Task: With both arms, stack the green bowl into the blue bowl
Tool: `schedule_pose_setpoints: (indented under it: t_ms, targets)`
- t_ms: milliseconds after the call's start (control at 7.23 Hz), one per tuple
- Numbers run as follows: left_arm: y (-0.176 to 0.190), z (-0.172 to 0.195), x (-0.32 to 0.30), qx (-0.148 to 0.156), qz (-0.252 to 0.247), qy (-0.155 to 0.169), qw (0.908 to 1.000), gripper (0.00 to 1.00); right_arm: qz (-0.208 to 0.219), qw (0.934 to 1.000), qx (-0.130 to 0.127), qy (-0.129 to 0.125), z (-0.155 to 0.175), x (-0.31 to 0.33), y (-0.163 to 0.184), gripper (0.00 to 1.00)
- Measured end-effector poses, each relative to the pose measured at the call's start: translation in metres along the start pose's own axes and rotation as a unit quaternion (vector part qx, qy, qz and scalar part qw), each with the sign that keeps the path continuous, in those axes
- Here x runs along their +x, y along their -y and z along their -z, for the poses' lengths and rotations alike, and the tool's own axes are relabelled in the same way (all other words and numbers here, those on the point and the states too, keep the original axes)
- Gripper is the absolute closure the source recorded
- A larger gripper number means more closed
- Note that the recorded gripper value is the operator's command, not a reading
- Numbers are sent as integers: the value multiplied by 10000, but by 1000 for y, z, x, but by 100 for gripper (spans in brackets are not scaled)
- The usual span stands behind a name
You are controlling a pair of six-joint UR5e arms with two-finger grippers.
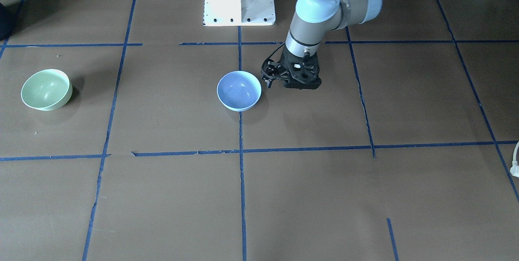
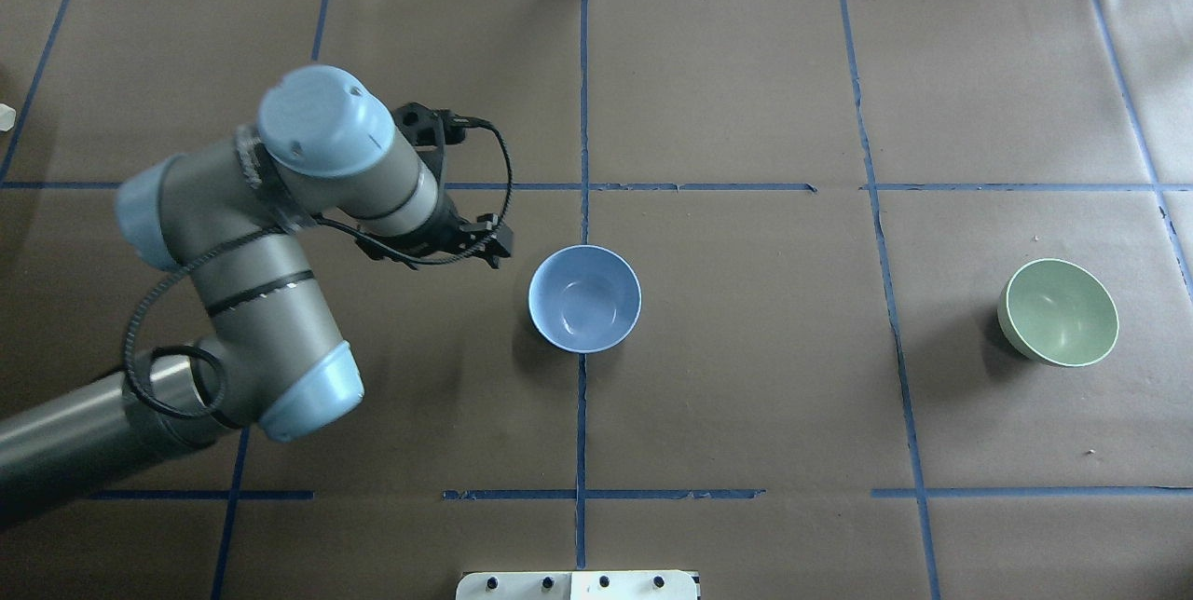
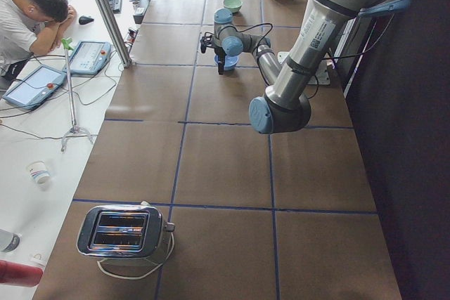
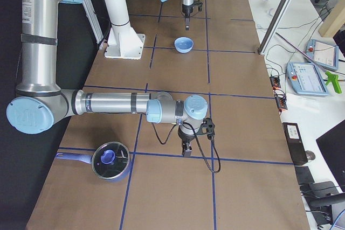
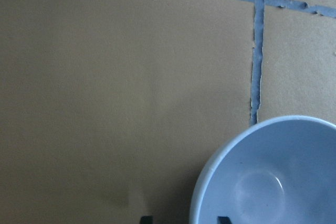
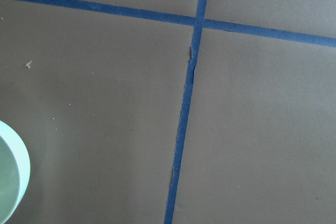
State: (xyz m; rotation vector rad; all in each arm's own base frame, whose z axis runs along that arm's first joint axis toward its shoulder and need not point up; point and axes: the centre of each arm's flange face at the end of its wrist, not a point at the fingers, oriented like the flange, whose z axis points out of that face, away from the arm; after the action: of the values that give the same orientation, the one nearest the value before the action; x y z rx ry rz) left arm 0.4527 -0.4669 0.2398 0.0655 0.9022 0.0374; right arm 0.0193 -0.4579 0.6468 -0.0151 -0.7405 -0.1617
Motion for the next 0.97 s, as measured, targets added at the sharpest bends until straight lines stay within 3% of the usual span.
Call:
schedule_pose_setpoints:
  t_ms: [277,553,692,969]
  targets:
    - [45,55,-141,-139,-891,348,9953,0,106,9999,124,8,12,-11,8,0]
    - [69,118,-324,-199,-1569,584,9857,0,82,9997,207,116,20,-20,11,0]
    - [60,149,-408,-246,-1640,667,9839,0,6,9996,245,150,23,-24,12,0]
    - [12,192,-544,-345,-1272,764,9883,0,-60,9994,282,190,27,-29,12,0]
